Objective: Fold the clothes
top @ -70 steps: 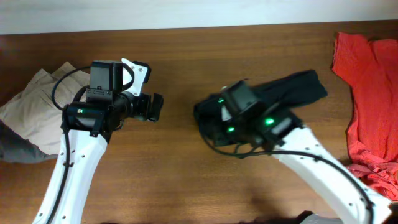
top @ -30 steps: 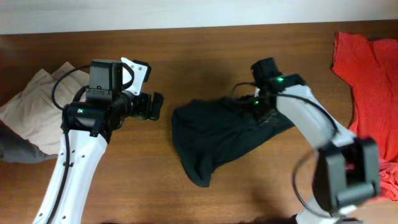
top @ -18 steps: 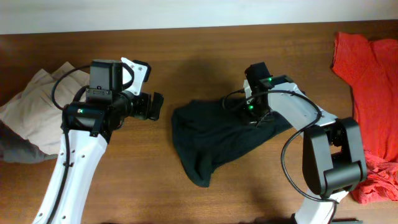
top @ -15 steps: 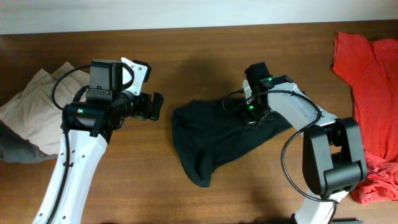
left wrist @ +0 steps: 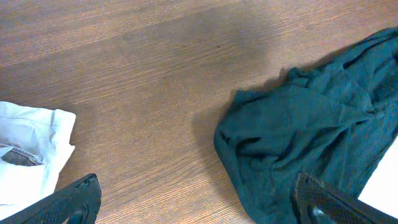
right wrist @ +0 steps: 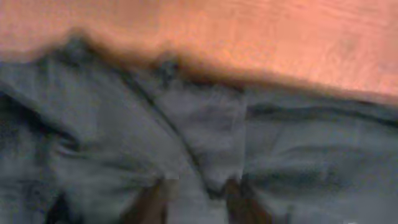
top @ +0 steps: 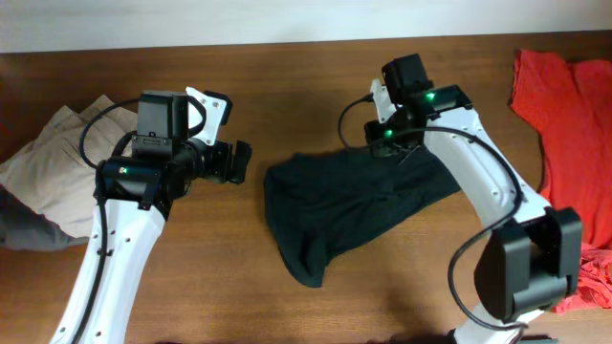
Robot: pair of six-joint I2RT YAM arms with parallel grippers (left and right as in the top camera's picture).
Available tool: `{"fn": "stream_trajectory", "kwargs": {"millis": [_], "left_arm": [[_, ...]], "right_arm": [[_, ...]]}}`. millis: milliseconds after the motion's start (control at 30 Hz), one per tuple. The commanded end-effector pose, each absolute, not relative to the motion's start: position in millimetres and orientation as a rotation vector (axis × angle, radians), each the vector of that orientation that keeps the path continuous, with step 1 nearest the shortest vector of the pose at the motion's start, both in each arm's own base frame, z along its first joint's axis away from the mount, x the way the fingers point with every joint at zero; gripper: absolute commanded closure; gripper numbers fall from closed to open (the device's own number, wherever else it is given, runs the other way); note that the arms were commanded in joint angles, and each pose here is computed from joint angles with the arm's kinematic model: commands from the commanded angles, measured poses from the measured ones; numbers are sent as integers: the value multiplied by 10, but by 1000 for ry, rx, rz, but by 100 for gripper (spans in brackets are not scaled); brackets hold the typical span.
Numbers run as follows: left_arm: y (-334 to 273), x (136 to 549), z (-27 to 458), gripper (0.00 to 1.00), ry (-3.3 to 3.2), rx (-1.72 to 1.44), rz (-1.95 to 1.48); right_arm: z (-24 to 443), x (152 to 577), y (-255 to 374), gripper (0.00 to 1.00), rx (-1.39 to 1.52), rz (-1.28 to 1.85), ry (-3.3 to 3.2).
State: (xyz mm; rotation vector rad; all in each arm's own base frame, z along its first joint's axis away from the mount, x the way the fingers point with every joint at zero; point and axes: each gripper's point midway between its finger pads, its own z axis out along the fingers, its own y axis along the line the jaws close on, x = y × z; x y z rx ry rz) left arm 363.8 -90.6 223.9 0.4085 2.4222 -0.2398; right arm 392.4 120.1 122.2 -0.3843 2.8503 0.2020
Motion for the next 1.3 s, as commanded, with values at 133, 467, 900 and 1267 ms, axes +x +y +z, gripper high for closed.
{"fn": "stream_trajectory", "kwargs": {"millis": [133,467,900,1267], "left_arm": [[-906,3675,2316,0,2403,402,-243],[-906,3678,2318,0,2402,402,-243],[-902,3646,2292,0,2419,403,-244],[-907,3677,2318,1,2402,402,-243]], "right_arm": [[724,3409,1141,51,-612,205,3000],[290,3306,1163,51,-609,251,2983],[222,3403,1182,83,-599,244,2928],[1400,3640,1606,96,-644,403,2769]]}}
